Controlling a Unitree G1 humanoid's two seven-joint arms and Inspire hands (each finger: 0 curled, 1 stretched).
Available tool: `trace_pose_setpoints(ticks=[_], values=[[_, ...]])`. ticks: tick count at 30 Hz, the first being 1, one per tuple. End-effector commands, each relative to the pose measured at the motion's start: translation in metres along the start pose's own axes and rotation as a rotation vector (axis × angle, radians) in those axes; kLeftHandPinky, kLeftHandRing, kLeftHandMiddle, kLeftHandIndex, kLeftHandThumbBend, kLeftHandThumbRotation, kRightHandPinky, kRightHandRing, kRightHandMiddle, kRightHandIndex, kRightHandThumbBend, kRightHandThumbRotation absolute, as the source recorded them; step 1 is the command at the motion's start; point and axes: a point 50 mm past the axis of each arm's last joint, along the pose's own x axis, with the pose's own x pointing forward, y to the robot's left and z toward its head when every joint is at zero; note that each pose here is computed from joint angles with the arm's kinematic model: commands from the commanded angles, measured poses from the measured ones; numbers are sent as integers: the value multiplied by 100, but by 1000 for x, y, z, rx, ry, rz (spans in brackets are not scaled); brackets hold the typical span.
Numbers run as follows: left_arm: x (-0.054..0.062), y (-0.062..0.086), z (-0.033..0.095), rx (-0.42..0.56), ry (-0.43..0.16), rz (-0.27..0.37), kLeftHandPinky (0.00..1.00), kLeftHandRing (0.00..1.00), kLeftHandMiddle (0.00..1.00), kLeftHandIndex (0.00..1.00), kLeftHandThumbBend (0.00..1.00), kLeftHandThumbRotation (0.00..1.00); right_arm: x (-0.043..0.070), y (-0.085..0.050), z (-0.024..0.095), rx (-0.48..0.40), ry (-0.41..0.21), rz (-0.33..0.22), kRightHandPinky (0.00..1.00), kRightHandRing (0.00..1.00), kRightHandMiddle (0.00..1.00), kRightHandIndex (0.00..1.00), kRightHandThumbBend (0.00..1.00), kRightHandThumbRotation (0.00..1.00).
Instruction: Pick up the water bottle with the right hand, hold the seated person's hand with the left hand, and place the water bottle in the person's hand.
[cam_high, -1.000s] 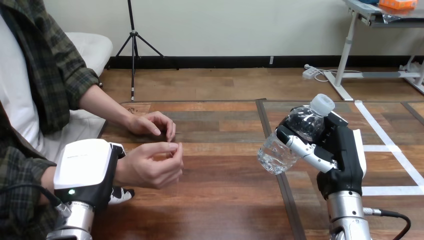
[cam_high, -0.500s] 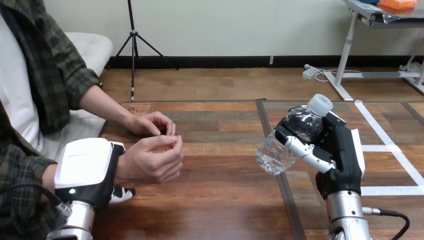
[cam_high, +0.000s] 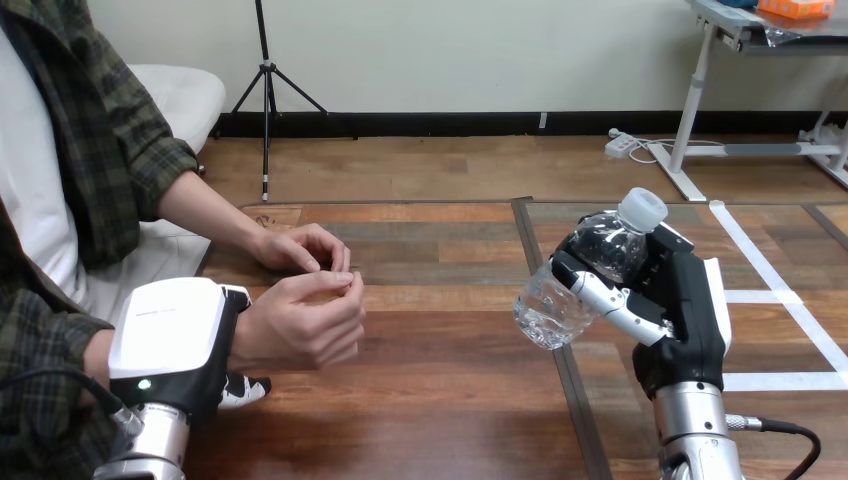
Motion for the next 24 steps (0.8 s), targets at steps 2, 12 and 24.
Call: trace_pose_setpoints(ticks=[2,12,24], values=[[3,9,9,-29,-36,33,30,35,41,48,81,0,29,10,35,33,-181,36,41,45,49,52,67,0],[2,12,15,-33,-66,53,31,36,41,47,80,0,31,18,40,51,-215,77,41,45,49,52,68,0],[-1,17,27,-62,-153,100,31,36,41,47,81,0,34,32,49,29,-253,118,39,44,49,51,67,0]])
